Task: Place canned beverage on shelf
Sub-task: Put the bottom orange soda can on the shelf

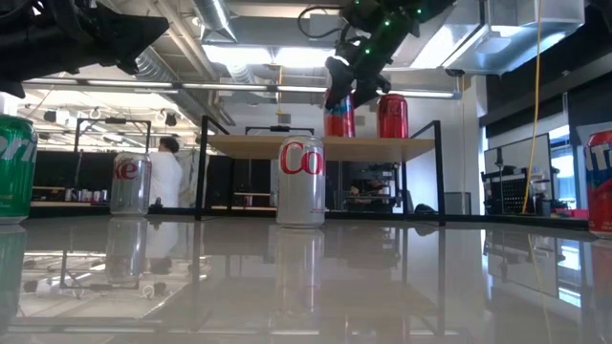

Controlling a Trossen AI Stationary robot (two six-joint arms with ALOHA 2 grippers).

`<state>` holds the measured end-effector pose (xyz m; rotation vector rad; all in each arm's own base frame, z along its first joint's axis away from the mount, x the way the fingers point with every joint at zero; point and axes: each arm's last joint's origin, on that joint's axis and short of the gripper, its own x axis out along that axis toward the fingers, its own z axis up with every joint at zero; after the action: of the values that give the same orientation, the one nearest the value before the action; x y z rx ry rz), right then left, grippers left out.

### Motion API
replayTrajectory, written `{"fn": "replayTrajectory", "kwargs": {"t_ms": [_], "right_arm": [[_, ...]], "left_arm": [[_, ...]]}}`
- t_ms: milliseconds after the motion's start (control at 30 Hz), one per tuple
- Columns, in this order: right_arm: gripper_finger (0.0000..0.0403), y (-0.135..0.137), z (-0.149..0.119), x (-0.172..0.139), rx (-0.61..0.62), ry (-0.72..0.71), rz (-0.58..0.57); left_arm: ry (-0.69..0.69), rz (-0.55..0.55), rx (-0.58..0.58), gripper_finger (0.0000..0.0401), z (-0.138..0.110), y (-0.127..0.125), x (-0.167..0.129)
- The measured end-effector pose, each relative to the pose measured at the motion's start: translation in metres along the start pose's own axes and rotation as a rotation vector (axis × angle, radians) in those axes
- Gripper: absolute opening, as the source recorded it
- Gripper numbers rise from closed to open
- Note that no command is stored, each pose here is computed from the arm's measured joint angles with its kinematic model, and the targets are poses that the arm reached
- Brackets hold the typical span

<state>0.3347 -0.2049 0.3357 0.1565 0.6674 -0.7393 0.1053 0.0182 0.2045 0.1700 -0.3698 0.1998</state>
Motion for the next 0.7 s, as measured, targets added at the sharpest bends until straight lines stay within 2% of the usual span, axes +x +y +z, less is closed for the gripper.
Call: {"fn": "replayTrajectory", "kwargs": {"t_ms": [200, 567, 700], "right_arm": [[0.0285, 0.003, -0.003, 0.012, -0.015, 0.017, -0.001], [0.0286, 0.004, -0.004, 0.012, -0.018, 0.021, 0.005], [0.0304, 0.004, -0.004, 0.012, -0.023, 0.021, 0.0]], "left_arm": [[-0.001, 0.0, 0.0, 0.0004, 0.0, 0.0, 0.0], [-0.003, 0.0, 0.001, 0.0004, 0.0, 0.0, 0.0], [-0.003, 0.0, 0.001, 0.0004, 0.0, 0.0, 0.0]]}}
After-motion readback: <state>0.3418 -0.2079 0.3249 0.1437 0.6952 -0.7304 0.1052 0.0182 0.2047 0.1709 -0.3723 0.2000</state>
